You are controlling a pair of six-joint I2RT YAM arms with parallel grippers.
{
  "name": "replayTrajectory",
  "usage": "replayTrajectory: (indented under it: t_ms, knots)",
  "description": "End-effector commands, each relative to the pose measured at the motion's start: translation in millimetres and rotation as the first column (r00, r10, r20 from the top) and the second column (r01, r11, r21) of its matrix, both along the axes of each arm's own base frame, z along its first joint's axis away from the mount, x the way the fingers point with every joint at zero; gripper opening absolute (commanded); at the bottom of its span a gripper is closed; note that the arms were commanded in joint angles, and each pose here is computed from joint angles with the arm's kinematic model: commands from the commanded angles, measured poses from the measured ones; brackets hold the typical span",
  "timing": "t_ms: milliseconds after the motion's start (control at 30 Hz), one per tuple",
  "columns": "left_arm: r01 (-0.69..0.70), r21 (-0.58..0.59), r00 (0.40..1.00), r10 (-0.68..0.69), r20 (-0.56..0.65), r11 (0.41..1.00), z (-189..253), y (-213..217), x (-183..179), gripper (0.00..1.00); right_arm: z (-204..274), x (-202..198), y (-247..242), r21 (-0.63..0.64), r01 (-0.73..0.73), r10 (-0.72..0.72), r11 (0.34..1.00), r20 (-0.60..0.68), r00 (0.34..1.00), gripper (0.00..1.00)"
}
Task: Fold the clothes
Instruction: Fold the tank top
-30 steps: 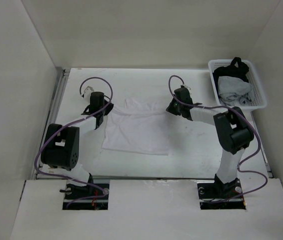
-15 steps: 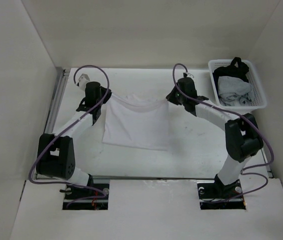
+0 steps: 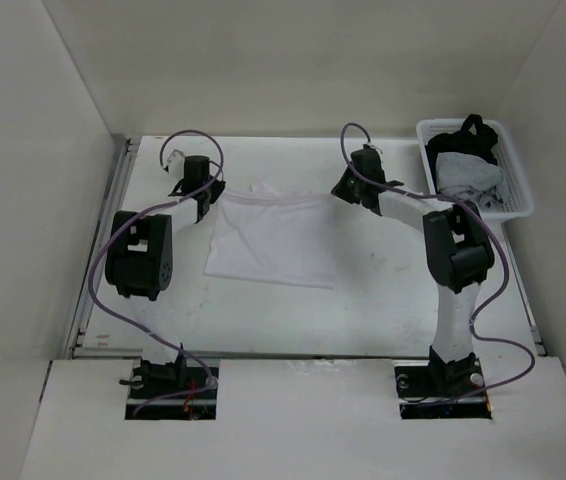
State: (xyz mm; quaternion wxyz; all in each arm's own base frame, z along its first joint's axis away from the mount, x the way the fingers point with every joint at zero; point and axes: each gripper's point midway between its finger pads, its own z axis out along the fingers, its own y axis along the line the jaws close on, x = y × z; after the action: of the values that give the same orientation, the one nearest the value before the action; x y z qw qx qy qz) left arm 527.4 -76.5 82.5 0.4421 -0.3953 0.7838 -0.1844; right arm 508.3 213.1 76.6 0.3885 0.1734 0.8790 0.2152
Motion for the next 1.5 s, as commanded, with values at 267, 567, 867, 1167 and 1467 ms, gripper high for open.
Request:
replayTrajectory:
  t_ms: [267,567,867,1167,1467]
  knots:
    - [-0.068,-0.004,0.969,0.067,0.238,0.998,104.2,32.5,14.4,0.38,74.0,5.8,-3.7,-0.019,0.032,-0.028,0.999,0.194,0.981,0.39]
    - [0.287,-0.002,0.951,-0.284,0.124,0.958,33.5,-117.4,-65.4,0.26,50.8,-66.3,135.1,-0.12,-0.371,0.385,0.921,0.128,0.914,0.0]
    - [0.14,0.005,0.989,-0.14,0.056,0.99,-11.0,-73.4,-117.7,0.25,31.8,-54.2,192.8,-0.085,-0.429,0.437,0.899,0.117,0.892,0.02]
    - [0.148,-0.044,0.987,-0.145,0.068,0.988,-19.9,-61.2,-145.0,0.24,6.3,-36.3,211.7,-0.063,-0.425,0.429,0.903,0.071,0.901,0.03]
    - [0.201,-0.065,0.974,-0.193,0.122,0.977,-4.3,-71.7,-172.8,0.24,-7.0,-14.7,215.3,-0.042,-0.38,0.382,0.924,0.045,0.923,0.05]
